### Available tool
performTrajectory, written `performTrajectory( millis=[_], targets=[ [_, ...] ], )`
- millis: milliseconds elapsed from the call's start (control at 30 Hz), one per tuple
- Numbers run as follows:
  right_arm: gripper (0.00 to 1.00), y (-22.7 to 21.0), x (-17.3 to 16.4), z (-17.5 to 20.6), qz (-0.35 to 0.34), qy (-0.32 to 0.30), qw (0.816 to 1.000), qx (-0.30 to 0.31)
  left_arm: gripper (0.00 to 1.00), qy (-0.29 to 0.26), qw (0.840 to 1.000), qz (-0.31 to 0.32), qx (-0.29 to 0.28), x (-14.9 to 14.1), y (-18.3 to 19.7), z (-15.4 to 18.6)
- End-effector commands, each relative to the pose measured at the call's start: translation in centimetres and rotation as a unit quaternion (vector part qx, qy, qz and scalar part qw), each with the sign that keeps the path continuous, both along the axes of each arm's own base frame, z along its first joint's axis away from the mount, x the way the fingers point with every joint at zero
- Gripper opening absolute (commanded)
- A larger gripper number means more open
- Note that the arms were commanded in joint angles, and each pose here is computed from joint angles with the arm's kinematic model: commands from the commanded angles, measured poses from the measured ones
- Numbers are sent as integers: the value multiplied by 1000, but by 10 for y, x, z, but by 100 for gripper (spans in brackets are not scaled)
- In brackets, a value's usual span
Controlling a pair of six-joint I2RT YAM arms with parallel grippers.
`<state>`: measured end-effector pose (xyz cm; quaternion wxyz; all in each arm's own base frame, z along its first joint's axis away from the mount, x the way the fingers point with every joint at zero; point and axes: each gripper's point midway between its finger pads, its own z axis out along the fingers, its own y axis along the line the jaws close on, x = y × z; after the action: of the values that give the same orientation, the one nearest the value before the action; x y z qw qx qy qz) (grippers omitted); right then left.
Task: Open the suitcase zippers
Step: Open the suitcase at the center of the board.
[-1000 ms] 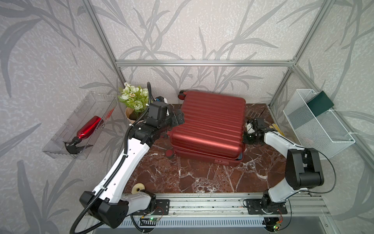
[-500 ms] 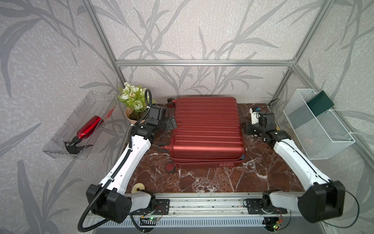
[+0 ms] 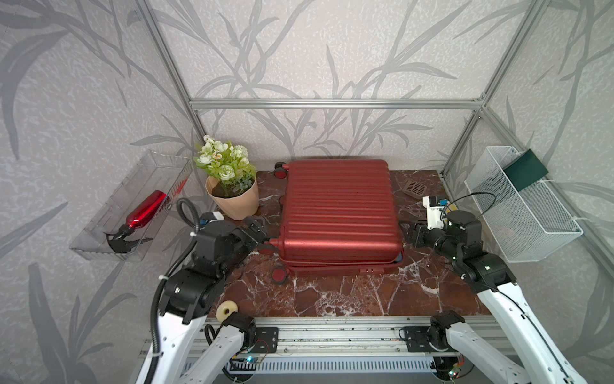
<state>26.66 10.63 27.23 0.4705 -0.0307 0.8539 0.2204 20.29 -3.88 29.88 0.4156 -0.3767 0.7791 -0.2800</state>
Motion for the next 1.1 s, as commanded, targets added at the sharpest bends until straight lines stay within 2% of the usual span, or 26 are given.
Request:
performTrajectory(
  millis=[0, 67, 133, 300, 467, 567, 667, 767, 967, 1067],
  targets=[
    [60, 9, -10, -7, 12, 21, 999, 30, 99, 31, 984, 112, -137, -28, 17, -47],
    [60, 13, -13, -8, 17, 23, 998, 47, 99, 17, 974, 126, -188, -30, 15, -55],
    [59, 16, -14, -11, 19, 25, 998, 61, 99, 8, 968, 124, -216, -24, 10, -57],
    [59, 18, -15, -16, 13, 27, 997, 75, 99, 37, 957, 106, -269, 4, -19, -85],
    [58, 17, -16, -20, 11, 34, 997, 74, 99, 7, 955, 89, -283, 26, -42, -93],
    [58, 18, -16, -23, 11, 38, 996, 75, 97, 9, 958, 98, -271, 36, -44, -97],
    [58, 19, -16, -26, 12, 42, 996, 77, 89, -15, 956, 118, -267, 47, -39, -97],
    [58, 20, -16, -31, 12, 48, 996, 77, 77, -27, 957, 139, -252, 54, -32, -95],
    [57, 18, -21, -31, 16, 45, 997, 63, 49, -56, 967, 114, -221, 59, -34, -63],
    [57, 16, -28, -26, 20, 36, 998, 50, 39, -73, 969, 116, -207, 59, -29, -45]
  ],
)
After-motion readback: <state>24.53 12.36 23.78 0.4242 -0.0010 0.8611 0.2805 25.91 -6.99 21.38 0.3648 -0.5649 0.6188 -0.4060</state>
